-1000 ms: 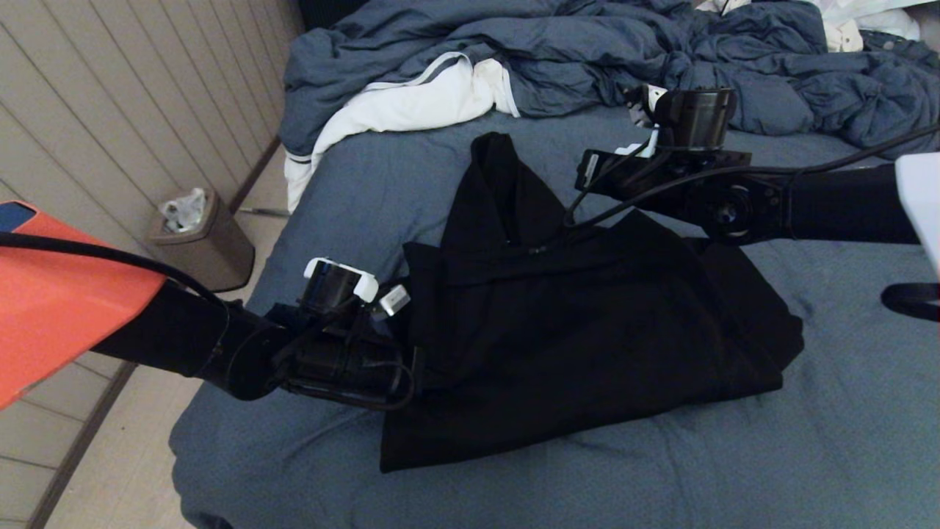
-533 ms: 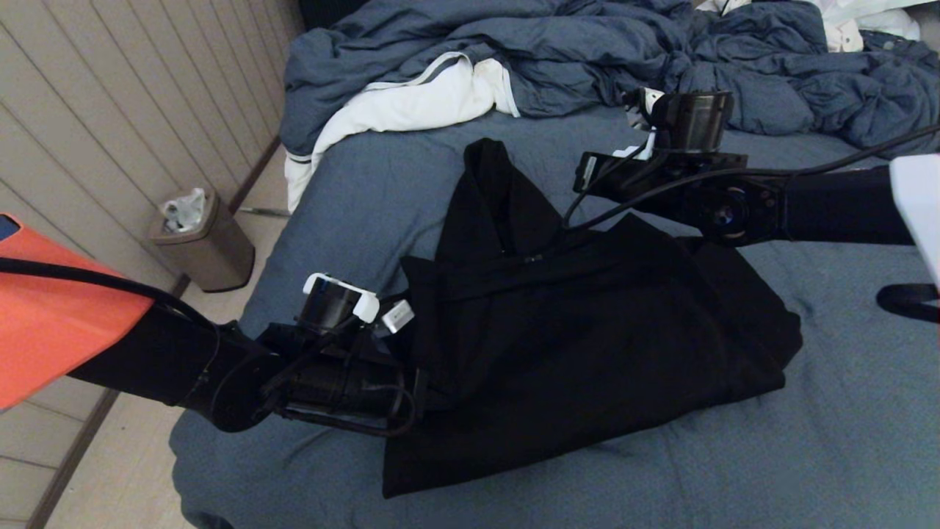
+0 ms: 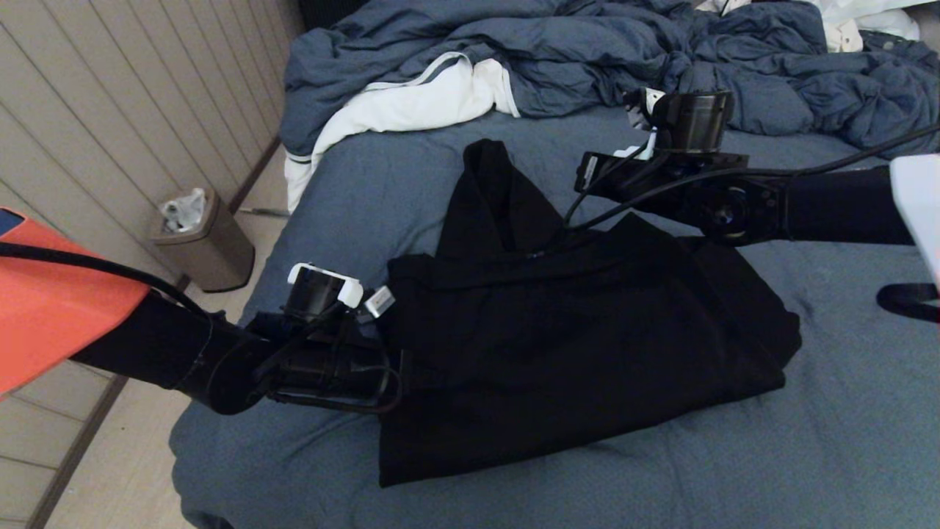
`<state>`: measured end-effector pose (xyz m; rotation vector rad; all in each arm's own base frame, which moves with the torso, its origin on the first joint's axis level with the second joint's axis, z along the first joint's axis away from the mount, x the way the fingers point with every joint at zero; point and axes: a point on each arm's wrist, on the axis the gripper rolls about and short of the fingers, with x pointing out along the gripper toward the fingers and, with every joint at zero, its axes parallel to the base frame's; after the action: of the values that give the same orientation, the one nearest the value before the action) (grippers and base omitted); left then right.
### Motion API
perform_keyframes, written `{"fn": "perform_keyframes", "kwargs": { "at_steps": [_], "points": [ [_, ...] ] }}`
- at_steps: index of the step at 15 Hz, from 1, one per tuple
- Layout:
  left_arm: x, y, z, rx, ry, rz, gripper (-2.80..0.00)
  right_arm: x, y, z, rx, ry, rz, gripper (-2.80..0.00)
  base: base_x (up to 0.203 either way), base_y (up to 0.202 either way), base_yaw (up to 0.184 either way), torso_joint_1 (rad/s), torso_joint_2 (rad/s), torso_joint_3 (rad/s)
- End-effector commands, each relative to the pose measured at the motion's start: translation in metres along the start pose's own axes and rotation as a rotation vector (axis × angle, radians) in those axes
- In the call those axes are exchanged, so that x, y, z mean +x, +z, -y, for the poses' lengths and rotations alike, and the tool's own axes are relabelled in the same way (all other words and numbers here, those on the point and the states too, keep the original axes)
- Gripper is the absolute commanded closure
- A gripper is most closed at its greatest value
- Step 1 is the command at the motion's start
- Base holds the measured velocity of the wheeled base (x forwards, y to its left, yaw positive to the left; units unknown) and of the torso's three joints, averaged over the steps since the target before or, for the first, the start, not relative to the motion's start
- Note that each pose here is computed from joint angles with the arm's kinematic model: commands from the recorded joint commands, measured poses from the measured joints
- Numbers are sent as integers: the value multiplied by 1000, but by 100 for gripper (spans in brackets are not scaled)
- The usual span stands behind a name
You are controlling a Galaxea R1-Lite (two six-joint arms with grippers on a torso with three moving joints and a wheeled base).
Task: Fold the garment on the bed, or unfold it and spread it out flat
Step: Fold the black sweatshirt
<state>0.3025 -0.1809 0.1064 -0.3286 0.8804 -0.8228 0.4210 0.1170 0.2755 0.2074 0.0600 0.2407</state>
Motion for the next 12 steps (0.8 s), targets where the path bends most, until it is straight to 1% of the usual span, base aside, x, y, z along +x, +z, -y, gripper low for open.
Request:
{"fn": "perform_keyframes", "kwargs": {
  "at_steps": [1, 3, 5, 7, 9, 12],
  "points": [
    [-7, -4, 1, 0, 1, 10, -280, 0, 0, 0, 1, 1, 2, 0, 0, 0, 0, 0, 0, 0],
    [-20, -8, 1, 8, 6, 42, -280, 0, 1, 0, 1, 1, 3, 0, 0, 0, 0, 0, 0, 0],
    [-40, -2, 0, 16, 28, 118, -280, -1, 1, 0, 1, 1, 5, 0, 0, 0, 0, 0, 0, 0],
    [-64, 13, -4, 19, 49, 213, -280, 0, 1, 0, 1, 1, 3, 0, 0, 0, 0, 0, 0, 0],
    [-81, 28, -4, 31, 66, 289, -280, 0, 1, 0, 1, 1, 3, 0, 0, 0, 0, 0, 0, 0],
    [-103, 60, -8, 49, 96, 403, -280, -1, 2, 0, 0, 0, 7, 0, 0, 0, 0, 0, 0, 0]
  ]
}}
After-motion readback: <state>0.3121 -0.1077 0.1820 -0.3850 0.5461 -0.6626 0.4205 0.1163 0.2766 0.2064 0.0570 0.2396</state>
